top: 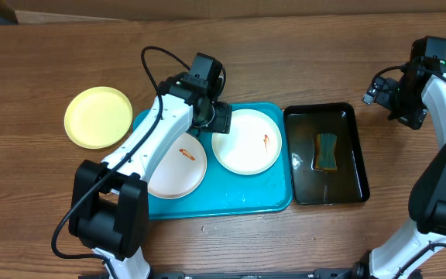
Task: Clean dirty plates on tray and stack at the side
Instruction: 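Move left gripper to the right white plate and grip its rim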
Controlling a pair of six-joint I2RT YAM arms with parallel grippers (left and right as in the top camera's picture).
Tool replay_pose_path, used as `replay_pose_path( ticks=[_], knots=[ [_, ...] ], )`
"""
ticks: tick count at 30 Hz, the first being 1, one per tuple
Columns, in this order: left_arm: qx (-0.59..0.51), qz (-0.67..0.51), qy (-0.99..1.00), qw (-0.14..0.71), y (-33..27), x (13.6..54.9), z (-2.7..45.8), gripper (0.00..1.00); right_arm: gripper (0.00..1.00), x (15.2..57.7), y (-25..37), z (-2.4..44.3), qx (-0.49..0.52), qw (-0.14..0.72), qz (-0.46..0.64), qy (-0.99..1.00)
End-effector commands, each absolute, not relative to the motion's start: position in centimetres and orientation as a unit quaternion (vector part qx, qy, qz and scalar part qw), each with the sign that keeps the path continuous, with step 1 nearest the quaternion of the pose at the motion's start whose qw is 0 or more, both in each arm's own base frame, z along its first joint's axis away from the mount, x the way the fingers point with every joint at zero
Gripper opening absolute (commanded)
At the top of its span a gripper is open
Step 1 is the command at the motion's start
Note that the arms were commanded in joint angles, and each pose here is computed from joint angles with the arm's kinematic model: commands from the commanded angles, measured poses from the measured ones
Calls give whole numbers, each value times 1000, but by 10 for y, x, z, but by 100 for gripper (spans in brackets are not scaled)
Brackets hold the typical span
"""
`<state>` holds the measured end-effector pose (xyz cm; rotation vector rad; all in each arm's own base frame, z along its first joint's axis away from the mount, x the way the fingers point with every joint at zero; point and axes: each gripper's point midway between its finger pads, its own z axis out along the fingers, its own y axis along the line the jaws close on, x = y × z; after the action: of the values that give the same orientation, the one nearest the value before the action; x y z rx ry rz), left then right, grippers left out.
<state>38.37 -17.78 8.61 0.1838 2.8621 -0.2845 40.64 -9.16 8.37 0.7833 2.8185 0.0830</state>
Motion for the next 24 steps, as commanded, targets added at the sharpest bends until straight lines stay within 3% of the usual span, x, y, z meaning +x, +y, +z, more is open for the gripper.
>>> replay_pose_path(
  ticks=[1, 4, 9, 14, 18, 24],
  knots=[
    [76, -87, 985, 125, -178, 381, 69, 65, 100, 412, -94, 93, 267, 122, 32, 955],
    [76, -89, 985, 127, -178, 381, 65, 59, 100, 412, -94, 93, 267, 122, 32, 955],
    [66, -78, 991, 88, -173, 360, 54, 59, 100, 412, -94, 93, 267, 122, 32, 955],
    [68, -78, 988, 110, -173, 365, 39, 59, 100, 412, -94, 93, 267, 122, 32, 955],
    [70, -88, 985, 129, -178, 372, 40, 43, 100, 412, -94, 93, 267, 122, 32, 955],
    [70, -88, 985, 134, -179, 375, 38, 42, 100, 412, -94, 93, 267, 122, 32, 955]
  ],
)
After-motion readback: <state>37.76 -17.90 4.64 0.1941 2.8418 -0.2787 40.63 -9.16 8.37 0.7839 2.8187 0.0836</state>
